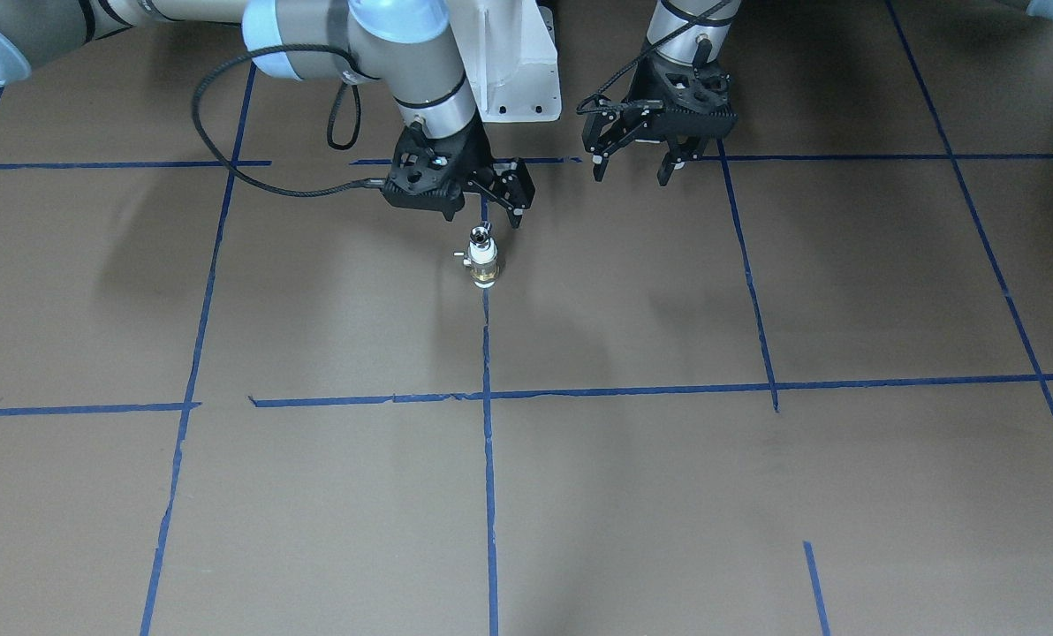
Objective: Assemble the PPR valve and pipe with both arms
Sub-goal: 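Open both grippers and withdraw both arms from the assembled part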
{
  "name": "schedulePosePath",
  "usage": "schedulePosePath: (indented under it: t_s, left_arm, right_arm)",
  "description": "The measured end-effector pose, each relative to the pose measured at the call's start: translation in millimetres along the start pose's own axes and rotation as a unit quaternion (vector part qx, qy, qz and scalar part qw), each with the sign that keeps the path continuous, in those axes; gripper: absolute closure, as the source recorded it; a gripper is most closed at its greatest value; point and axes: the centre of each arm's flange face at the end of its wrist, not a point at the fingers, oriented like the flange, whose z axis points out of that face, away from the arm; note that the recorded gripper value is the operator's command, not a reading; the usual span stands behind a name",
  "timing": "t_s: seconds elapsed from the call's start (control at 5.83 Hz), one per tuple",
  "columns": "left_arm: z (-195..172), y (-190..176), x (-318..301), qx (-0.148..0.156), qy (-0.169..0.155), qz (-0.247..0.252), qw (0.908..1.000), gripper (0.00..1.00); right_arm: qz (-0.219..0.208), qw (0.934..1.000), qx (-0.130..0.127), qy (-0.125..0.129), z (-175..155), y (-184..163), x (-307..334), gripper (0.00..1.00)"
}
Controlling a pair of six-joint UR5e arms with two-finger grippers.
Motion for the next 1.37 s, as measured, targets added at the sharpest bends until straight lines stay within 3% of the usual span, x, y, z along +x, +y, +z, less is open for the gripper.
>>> schedulePosePath:
  t_s: [0.17, 0.34, 0.69, 1.03, 1.37]
  left_arm:
    - [8, -2, -19, -0.002, -0.017, 0.019, 0.9997, 0.00]
    - [11, -9, -43, -0.016, -0.030, 0.034, 0.9988, 0.00]
    - [-4, -40, -131, -0.072, -0.041, 0.079, 0.9934, 0.00]
    - [-33, -62, -233, -0.105, -0.042, 0.130, 0.9850, 0.00]
    - [-70, -79, -351, -0.118, -0.027, 0.166, 0.9786, 0.00]
  right_arm:
    - [0.001, 0.9999, 0.005, -0.015, -36, -7, 40, 0.00]
    - [0.004, 0.9998, 0.010, -0.015, -66, -16, 92, 0.00]
    - [-0.055, 0.9978, 0.012, 0.035, -105, -68, 208, 0.00]
    - [-0.138, 0.9875, -0.008, 0.076, -156, -141, 333, 0.00]
    - [-0.193, 0.9755, -0.021, 0.104, -192, -197, 460, 0.00]
